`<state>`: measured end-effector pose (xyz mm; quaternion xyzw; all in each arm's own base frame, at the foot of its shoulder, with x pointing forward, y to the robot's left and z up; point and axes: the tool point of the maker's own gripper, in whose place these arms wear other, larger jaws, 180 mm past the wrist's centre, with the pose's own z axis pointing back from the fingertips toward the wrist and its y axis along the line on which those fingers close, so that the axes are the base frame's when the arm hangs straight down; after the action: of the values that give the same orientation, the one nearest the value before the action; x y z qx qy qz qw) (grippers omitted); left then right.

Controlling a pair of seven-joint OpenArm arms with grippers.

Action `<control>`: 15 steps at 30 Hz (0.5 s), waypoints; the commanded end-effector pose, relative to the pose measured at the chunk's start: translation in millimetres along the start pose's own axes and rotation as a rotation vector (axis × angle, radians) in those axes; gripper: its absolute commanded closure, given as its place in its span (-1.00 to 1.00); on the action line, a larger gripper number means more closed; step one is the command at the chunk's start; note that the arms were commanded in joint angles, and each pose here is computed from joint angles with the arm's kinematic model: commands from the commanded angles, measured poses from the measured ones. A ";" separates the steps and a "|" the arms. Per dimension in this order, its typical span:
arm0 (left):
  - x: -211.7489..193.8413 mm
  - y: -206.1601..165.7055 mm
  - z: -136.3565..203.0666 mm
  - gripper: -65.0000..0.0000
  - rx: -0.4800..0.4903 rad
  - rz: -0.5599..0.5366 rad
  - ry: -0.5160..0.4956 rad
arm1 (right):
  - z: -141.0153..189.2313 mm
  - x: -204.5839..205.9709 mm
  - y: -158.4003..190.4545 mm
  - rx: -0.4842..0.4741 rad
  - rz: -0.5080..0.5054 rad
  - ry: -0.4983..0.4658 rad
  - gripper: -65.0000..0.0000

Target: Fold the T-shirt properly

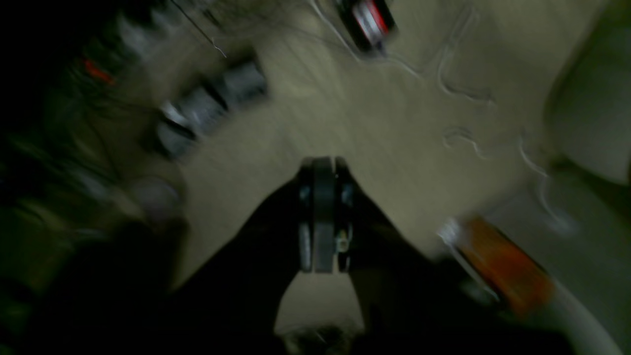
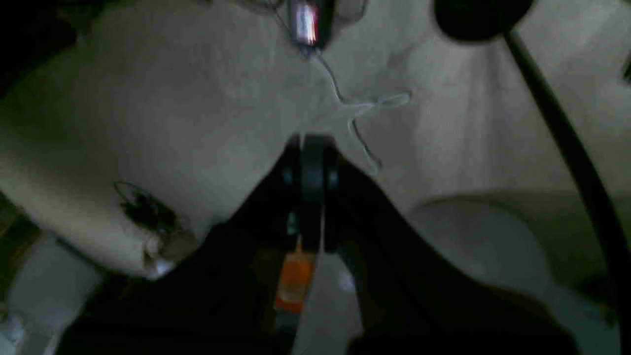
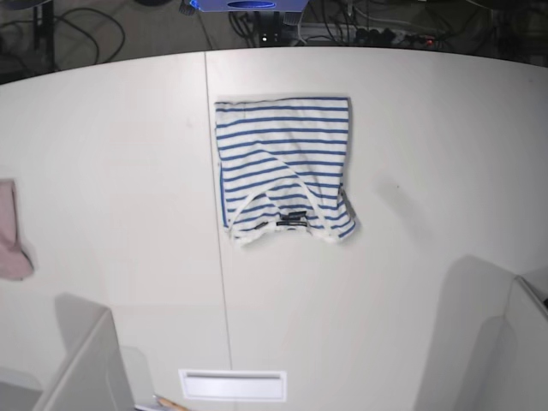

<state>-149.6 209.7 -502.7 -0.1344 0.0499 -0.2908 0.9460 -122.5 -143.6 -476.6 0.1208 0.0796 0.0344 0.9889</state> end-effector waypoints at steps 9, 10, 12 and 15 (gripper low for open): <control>3.9 28.4 -74.6 1.00 -0.068 0.318 -0.108 | -94.9 -24.2 -12.4 -0.023 0.142 0.135 1.00; 5.3 29.9 -79.0 1.00 -0.072 0.351 -0.128 | -102.1 -26.0 -14.1 -0.030 0.152 0.137 1.00; 7.7 30.7 -87.0 1.00 -0.084 0.406 -0.151 | -115.1 -26.6 -16.8 -0.044 0.167 0.137 1.00; 18.4 36.4 -97.3 1.00 -0.094 0.493 -0.179 | -136.8 -29.0 -21.2 -0.078 0.184 0.165 1.00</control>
<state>-136.5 203.5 -607.9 -0.1847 0.0197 -0.0358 0.9819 -169.7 -127.4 -610.2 0.0927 0.1427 0.1361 0.9760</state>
